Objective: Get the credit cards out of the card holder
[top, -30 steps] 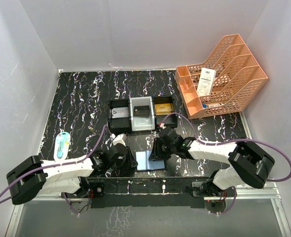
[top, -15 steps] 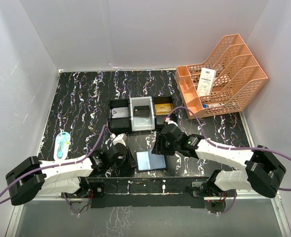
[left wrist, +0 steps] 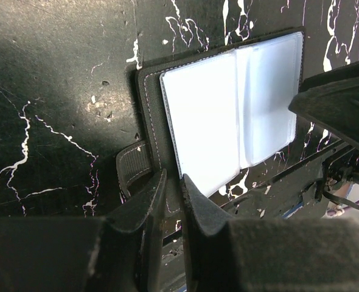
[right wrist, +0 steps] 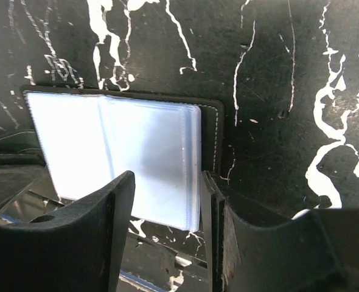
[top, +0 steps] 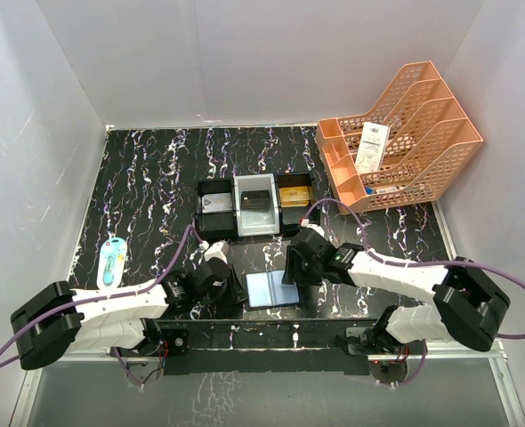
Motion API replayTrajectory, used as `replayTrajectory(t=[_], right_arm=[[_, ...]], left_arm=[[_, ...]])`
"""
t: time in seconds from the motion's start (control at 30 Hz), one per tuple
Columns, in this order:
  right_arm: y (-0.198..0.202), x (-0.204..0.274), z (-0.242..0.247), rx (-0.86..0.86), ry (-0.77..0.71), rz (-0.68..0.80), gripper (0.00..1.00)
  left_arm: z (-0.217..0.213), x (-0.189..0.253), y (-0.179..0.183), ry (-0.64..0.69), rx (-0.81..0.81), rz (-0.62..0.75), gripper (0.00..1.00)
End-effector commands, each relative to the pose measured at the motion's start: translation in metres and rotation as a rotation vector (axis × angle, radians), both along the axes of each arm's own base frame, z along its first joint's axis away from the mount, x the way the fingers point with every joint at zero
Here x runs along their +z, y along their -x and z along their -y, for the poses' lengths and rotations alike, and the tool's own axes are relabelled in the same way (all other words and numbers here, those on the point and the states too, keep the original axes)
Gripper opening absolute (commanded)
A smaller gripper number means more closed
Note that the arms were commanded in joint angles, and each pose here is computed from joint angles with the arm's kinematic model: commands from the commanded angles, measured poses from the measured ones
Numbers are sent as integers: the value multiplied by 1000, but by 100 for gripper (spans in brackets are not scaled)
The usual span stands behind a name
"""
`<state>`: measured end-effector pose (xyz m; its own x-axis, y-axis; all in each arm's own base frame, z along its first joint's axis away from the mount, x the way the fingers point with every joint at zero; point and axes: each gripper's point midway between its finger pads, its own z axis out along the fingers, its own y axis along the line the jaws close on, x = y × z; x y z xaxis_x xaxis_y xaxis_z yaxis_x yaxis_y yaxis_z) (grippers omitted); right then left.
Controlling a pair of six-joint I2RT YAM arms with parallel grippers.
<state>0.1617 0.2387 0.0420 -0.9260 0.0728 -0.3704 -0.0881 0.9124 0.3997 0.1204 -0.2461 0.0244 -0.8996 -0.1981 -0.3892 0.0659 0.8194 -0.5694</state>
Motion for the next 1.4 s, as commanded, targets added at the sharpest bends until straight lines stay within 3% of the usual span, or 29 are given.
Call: replayTrajectory(t=[0.0, 0.23, 0.47, 0.77, 0.87, 1.1, 1.27, 1.37], right_arm=[[-2, -9, -2, 5, 12, 3, 45], [5, -10, -20, 61, -80, -28, 36], [7, 6, -45, 136, -191, -26, 13], [15, 25, -69, 198, -351, -42, 10], [15, 23, -68, 189, -342, -46, 10], [-7, 22, -38, 107, -141, 43, 20], [-29, 42, -11, 27, -19, 164, 42], [-38, 62, -3, 0, -10, 243, 53]], left_arm=[[6, 4, 1, 11, -21, 2, 14], [8, 1, 2, 7, -39, -7, 14], [14, -1, 3, 2, -59, -18, 11], [15, -2, 3, -1, -65, -22, 9], [14, -2, 3, -4, -64, -23, 8], [11, 5, 1, 2, -49, -4, 11], [9, 20, -2, 28, -37, 27, 24], [11, 36, -5, 58, -35, 62, 39]])
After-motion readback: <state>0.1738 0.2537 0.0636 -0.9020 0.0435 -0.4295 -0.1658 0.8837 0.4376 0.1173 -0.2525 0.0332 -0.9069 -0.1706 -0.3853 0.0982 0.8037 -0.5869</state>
